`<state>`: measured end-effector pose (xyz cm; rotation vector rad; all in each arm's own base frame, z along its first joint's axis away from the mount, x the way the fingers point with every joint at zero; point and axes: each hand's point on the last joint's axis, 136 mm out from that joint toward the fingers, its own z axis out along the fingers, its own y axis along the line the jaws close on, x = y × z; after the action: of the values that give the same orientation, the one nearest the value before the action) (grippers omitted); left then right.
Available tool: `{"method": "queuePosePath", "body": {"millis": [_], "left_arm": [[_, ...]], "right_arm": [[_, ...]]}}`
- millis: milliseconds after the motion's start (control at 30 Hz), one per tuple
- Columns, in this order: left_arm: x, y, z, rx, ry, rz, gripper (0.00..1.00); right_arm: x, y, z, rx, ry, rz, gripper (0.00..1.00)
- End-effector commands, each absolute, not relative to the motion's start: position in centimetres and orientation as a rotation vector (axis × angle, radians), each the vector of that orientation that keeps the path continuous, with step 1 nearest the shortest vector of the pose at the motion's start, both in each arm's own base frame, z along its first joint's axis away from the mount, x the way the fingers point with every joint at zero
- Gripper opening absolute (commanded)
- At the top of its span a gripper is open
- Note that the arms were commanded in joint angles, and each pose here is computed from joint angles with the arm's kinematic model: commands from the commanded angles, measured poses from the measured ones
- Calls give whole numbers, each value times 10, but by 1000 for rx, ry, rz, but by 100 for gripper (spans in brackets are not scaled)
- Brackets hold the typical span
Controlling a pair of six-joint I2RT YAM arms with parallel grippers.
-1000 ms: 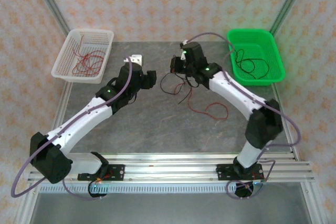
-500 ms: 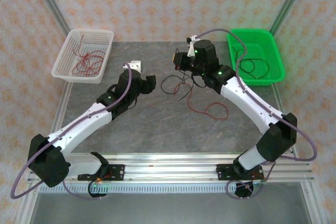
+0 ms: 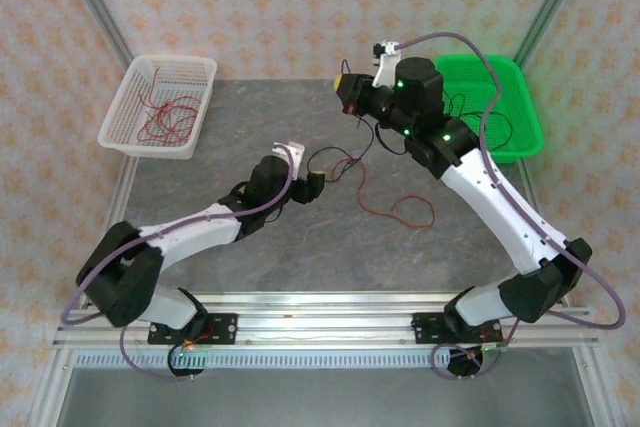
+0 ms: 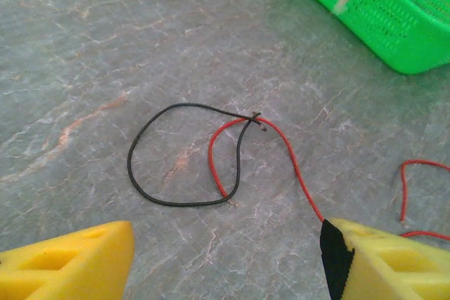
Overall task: Untangle the cables
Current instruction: Pick up the cable, then place the cable in the container.
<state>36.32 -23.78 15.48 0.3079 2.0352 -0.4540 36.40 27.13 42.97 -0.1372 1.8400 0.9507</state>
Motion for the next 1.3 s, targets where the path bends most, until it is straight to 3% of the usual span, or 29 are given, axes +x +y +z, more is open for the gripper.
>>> {"method": "queuePosePath", "body": {"millis": [0,233,567,933,1267], "left_arm": [[373,-254,168,342,1907,-507,72],[372,-255,180,289,1861,-558,72],[349,-226,223,196,1805,-556,77],[335,-208,256,142,1755,-563,78],[322,-201,266,125,1745,-590,78]], "right_arm": [[353,264,459,-152,1777,957,0],[357,228,486,-99,1741,765,0],[401,122,490,67,1720,457,0],[447,18,454,144,1735,265,0],[509,-31,394,131,1831,182,0]]}}
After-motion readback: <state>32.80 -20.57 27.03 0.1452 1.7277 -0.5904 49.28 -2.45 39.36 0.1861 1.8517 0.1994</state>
